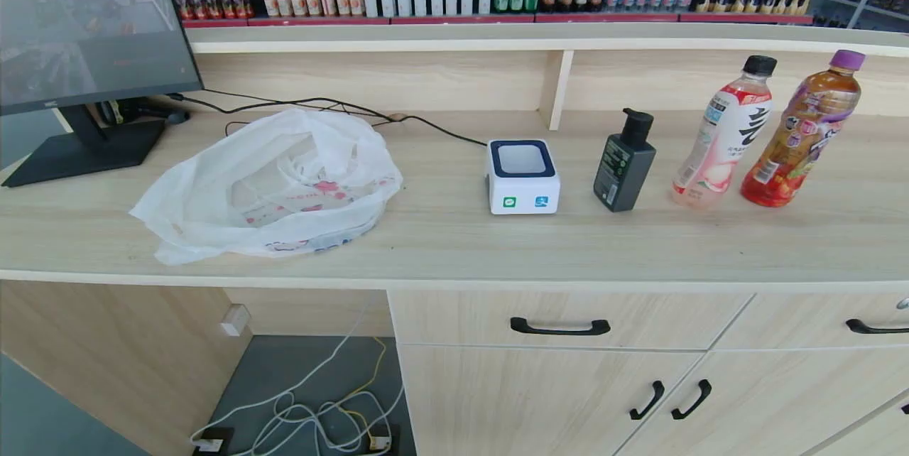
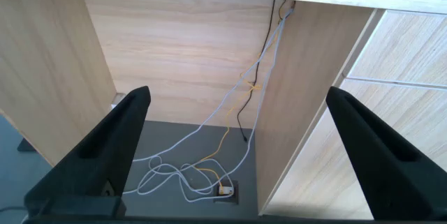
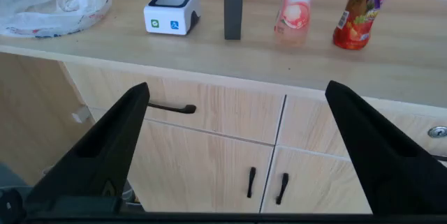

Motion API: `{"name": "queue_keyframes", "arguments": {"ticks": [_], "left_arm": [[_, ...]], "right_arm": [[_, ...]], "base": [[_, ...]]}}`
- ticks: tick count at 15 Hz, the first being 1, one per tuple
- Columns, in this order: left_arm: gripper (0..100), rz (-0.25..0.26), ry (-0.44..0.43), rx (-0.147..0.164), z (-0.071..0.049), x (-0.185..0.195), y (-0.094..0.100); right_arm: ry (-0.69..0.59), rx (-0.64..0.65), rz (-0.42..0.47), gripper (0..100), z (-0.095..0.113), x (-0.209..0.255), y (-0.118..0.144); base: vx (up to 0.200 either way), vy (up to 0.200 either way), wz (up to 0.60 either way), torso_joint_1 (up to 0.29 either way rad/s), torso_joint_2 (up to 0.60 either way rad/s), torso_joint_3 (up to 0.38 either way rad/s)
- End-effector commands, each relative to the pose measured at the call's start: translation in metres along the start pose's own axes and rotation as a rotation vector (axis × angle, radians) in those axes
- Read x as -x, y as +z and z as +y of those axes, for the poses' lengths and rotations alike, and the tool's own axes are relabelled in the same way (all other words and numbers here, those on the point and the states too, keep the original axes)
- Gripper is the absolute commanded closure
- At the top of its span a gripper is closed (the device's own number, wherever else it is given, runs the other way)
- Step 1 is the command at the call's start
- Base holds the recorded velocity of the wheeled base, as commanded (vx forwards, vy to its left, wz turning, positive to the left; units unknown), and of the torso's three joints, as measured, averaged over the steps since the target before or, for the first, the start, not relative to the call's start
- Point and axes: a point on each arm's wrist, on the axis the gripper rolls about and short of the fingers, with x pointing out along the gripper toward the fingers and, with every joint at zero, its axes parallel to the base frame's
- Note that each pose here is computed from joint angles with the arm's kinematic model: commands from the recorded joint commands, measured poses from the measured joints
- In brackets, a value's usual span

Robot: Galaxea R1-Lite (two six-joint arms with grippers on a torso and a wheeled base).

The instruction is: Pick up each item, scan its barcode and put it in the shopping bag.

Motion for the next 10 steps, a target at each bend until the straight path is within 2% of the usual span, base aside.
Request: {"name": "queue_keyframes", "arguments": {"ticks": [1,4,7,10], "left_arm": [[0,0.000,0.000,0.000,0.000,0.000,0.000],[0,0.000,0.000,0.000,0.000,0.000,0.000],[0,0.000,0.000,0.000,0.000,0.000,0.000],[0,0.000,0.000,0.000,0.000,0.000,0.000]], "right_arm": [[0.039,0.000,0.062,0,-0.005,-0.028,0.007],[0.070,0.034,0.077,0,-0.008,-0.056,0.012],[0.134,0.077,0.033,0,-0.008,-0.089,0.019],[0.182,0.068,0.081,0,-0.005,-0.109,0.018]], "base": [[0.000,0.000,0.00,0.000,0.00,0.000],[0.000,0.000,0.00,0.000,0.00,0.000],[0.000,0.000,0.00,0.000,0.00,0.000],[0.000,0.000,0.00,0.000,0.00,0.000]]}}
